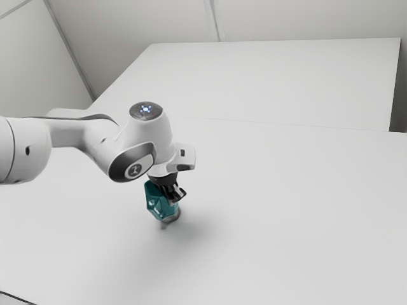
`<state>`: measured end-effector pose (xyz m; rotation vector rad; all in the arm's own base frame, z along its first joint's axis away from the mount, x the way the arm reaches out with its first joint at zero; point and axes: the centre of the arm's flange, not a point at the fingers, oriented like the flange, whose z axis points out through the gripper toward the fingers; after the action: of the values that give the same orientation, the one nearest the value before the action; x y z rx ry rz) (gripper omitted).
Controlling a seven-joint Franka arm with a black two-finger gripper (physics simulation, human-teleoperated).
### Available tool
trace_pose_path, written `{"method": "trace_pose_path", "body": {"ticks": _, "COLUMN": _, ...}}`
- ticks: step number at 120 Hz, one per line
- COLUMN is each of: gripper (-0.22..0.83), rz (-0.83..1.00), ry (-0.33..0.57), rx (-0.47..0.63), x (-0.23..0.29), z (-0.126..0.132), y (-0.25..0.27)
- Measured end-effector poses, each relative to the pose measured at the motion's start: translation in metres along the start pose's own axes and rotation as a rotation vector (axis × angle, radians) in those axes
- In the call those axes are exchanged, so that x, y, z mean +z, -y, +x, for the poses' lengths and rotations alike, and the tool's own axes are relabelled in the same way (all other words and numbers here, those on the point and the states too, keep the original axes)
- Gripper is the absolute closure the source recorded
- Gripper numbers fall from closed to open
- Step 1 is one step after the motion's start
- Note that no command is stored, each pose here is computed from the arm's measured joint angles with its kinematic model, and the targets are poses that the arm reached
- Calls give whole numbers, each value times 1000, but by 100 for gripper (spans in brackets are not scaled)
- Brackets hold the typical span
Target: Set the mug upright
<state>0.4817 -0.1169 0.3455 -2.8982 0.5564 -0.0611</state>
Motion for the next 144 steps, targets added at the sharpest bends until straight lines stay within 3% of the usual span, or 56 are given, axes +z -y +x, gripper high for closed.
{"method": "trace_pose_path", "body": {"ticks": 32, "gripper": 77, "rz": -3, "ry": -5, "rx": -35, "x": 9, "z": 3, "y": 0}}
{"method": "trace_pose_path", "body": {"ticks": 63, "gripper": 46, "rz": -9, "ry": -29, "rx": -60, "x": 1, "z": 4, "y": 2}}
{"method": "trace_pose_path", "body": {"ticks": 102, "gripper": 19, "rz": -15, "ry": -91, "rx": -72, "x": -29, "z": 9, "y": -1}}
{"method": "trace_pose_path", "body": {"ticks": 144, "gripper": 6, "rz": -87, "ry": -79, "rx": -180, "x": -73, "z": 31, "y": 18}}
